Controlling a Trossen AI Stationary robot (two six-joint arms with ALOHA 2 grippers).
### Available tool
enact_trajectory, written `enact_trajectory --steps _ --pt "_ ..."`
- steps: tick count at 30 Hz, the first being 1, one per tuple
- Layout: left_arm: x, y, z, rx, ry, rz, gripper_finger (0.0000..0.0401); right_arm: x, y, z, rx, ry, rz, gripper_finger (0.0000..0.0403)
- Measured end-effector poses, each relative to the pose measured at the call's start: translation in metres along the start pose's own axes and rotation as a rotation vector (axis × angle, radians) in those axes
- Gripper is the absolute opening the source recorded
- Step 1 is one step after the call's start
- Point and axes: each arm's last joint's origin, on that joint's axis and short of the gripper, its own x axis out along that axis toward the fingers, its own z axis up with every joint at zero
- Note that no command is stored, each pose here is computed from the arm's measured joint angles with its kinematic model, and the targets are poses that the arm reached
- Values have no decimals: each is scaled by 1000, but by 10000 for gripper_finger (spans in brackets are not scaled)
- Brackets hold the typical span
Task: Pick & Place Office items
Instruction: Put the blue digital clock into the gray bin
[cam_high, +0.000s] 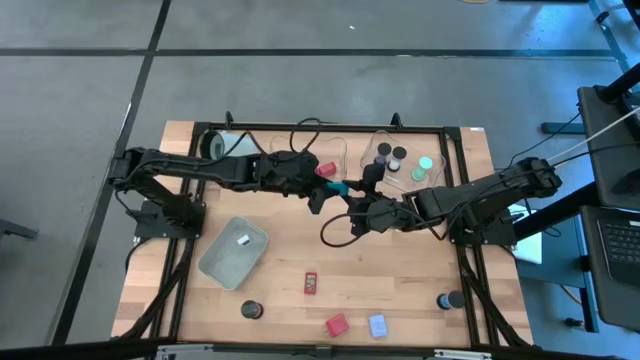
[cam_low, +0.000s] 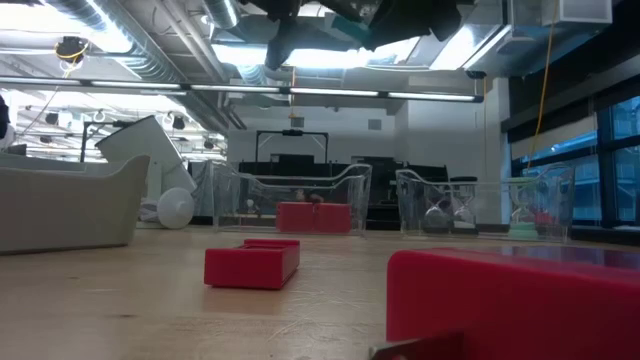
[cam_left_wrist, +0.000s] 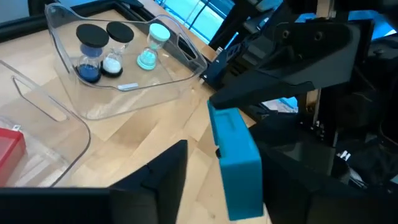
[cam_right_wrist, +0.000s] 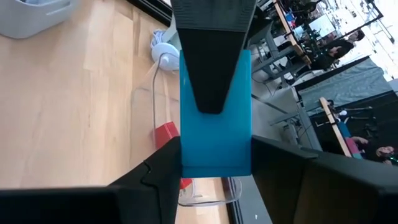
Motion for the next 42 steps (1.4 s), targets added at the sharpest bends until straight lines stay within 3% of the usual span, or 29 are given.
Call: enact_trajectory --steps 11,17,23,30,34,37,42 --pt "0 -1 0 -5 19 -26 62 5 -5 -3 -4 20 -20 162" --pt "0 -1 0 -1 18 -26 60 5 -5 -2 -19 19 -19 176" --pt "0 -1 -1 24 23 -28 61 5 -4 -3 -27 21 -4 222" --pt "0 0 -4 24 65 -43 61 1 -1 -9 34 16 191 298" --pt "0 3 -6 44 87 -4 62 -8 -5 -18 92 83 240 328" --pt "-1 9 -14 51 165 58 62 -17 -12 -26 191 129 307 334" --pt "-8 16 -35 -2 412 118 62 -27 -16 -36 325 226 406 325"
